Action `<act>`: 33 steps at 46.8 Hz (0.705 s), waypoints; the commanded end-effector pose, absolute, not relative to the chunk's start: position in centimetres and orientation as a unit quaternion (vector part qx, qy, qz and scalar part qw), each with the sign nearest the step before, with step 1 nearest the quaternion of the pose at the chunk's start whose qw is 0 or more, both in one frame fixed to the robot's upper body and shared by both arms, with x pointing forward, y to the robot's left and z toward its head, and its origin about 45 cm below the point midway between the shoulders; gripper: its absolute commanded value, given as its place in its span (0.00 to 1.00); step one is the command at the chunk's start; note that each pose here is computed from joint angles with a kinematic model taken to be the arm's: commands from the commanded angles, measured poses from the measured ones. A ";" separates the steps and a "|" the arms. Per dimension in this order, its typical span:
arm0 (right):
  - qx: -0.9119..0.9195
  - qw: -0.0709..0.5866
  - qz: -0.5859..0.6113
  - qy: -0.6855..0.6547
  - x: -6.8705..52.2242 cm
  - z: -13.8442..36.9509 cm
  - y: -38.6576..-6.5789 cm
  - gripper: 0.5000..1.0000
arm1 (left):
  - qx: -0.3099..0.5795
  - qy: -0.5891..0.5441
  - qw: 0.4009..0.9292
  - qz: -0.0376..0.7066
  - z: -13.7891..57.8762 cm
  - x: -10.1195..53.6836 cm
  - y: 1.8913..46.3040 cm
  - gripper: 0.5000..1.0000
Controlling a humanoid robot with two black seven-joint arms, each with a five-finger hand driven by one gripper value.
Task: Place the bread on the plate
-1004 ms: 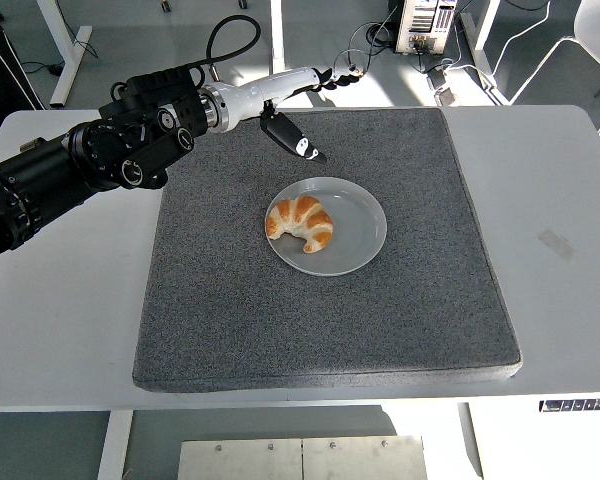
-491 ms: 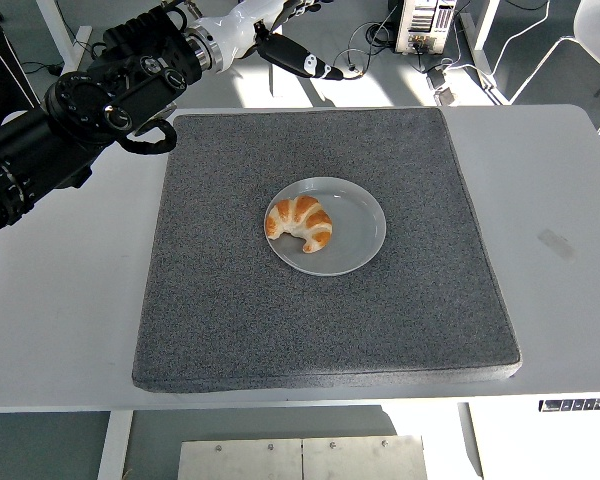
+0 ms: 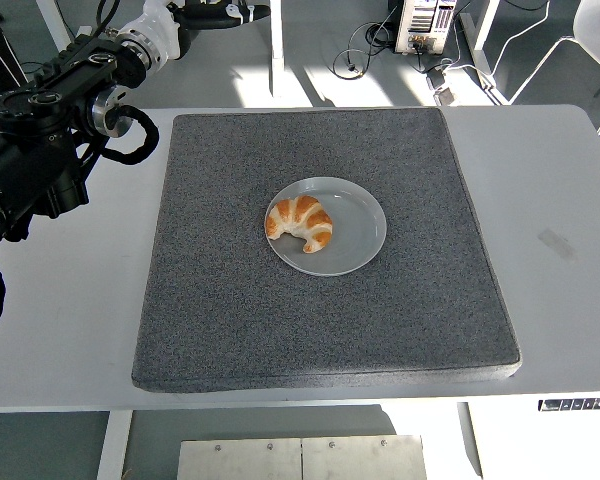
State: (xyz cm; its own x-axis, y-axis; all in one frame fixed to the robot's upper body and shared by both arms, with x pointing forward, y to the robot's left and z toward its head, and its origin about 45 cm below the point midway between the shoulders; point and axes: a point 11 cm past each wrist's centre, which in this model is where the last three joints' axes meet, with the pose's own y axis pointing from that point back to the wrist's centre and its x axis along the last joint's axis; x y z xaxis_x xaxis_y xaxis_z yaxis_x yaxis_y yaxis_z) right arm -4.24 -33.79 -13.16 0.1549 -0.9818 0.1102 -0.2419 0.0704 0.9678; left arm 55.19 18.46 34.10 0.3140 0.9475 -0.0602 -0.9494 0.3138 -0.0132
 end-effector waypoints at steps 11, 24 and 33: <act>0.571 0.502 -0.370 -0.535 -4.3 -13.1 -33.9 1.00 | -0.109 0.176 0.769 0.604 30.1 54.5 19.0 0.96; 0.568 0.503 -0.369 -0.537 -4.4 -13.1 -34.0 1.00 | -0.175 0.280 0.724 0.605 28.1 54.0 19.9 0.96; 0.568 0.503 -0.368 -0.537 -4.3 -13.1 -34.1 1.00 | -0.173 0.290 0.718 0.609 26.8 53.6 20.2 0.96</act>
State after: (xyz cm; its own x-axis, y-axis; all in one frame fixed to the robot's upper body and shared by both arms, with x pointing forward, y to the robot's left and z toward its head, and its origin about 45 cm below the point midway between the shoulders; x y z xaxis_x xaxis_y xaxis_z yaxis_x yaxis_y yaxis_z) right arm -4.30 -34.08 -13.13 0.1527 -0.9806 0.1226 -0.2406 0.0835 0.9670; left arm 53.66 20.21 26.90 0.0915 0.7745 -0.6260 -0.9744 0.1993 0.1042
